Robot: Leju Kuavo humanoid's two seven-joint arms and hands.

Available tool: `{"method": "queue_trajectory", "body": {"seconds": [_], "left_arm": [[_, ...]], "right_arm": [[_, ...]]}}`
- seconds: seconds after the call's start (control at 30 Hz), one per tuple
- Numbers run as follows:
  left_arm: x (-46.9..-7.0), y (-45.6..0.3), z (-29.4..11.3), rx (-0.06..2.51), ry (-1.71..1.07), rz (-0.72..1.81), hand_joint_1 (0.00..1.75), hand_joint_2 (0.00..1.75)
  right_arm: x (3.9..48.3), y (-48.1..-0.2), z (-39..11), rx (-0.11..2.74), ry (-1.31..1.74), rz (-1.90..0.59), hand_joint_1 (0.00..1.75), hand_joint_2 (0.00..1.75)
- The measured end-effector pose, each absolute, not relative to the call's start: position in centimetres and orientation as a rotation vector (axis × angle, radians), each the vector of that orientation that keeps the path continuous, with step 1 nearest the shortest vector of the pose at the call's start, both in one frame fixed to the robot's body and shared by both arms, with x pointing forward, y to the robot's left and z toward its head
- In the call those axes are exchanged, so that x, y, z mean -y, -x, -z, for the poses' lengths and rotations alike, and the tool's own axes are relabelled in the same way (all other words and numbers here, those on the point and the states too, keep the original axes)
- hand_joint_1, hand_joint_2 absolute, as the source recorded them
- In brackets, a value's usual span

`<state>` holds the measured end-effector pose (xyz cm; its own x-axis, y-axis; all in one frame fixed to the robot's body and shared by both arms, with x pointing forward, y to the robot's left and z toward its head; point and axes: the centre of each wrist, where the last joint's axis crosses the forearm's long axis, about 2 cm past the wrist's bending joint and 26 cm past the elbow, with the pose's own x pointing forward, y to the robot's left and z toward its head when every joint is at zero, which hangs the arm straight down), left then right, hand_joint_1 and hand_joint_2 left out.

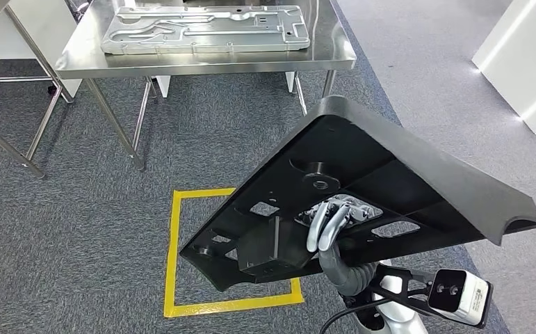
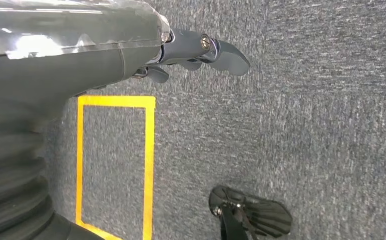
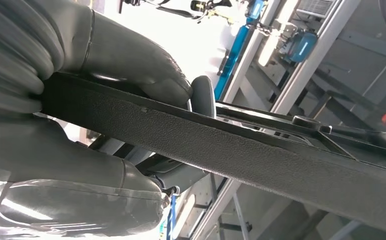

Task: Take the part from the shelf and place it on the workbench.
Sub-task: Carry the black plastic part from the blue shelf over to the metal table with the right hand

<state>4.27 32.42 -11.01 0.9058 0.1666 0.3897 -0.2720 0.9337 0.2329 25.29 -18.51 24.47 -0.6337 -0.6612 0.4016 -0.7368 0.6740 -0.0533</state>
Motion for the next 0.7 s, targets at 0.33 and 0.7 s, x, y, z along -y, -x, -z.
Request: {"method": "queue_trajectory", "body": {"seconds": [0.33,0.7], "left_arm": [[-32.54,-4.46,10.98,0.38,-0.289,-0.227,0.0,1.75],[-32.89,-4.27,10.98,0.384,-0.295,-0.232,0.0,1.75]], "right_arm": [[18.77,-25.36,-24.45,2.547,-1.096,-0.304,1.73,1.75],[18.78,-25.39,-24.31,2.544,-1.101,-0.305,1.73,1.75]]}}
